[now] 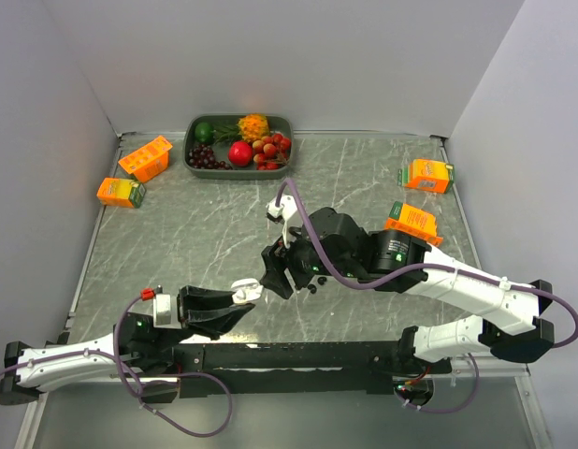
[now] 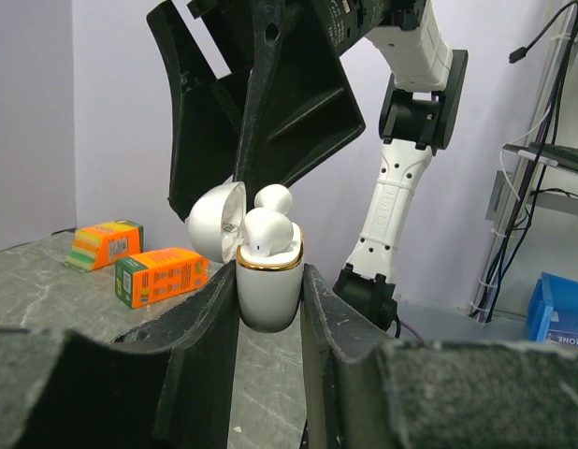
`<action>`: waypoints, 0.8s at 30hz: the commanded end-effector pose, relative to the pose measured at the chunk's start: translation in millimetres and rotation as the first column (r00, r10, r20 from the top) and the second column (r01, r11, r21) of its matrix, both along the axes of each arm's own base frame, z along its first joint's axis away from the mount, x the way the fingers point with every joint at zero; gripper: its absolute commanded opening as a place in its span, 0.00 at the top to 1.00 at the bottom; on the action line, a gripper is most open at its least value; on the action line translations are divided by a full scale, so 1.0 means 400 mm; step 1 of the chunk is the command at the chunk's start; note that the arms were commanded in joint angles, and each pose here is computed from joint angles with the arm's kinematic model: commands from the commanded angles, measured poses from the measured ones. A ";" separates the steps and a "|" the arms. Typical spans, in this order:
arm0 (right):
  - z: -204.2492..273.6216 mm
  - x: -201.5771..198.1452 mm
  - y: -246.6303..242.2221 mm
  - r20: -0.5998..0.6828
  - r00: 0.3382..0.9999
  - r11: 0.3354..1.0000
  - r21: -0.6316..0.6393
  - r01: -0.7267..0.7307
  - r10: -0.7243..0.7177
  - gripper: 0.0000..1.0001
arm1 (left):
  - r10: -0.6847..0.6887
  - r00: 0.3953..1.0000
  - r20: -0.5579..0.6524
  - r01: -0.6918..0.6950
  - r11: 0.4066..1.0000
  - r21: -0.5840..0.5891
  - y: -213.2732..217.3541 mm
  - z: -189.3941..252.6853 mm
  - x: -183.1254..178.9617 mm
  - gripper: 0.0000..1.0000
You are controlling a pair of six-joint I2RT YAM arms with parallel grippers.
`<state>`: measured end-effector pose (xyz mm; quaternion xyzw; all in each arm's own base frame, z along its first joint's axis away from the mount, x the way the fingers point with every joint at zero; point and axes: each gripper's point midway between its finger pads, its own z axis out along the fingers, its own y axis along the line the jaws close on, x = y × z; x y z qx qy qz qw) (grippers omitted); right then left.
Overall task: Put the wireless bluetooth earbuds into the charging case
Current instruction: Place the earbud in the charging case.
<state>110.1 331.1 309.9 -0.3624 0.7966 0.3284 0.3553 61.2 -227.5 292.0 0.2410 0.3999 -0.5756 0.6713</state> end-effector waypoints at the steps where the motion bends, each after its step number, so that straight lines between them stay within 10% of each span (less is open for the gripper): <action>1: 0.048 -0.004 -0.007 0.007 1.000 0.999 0.036 0.017 -0.017 0.30 | 0.016 1.000 -0.005 -0.017 1.000 -0.023 0.009 -0.001 0.007 0.99; 24: 0.069 -0.038 0.027 0.014 1.000 0.999 0.045 -0.025 0.025 0.30 | 0.049 0.999 -0.020 -0.049 0.998 -0.025 0.017 -0.002 0.022 0.99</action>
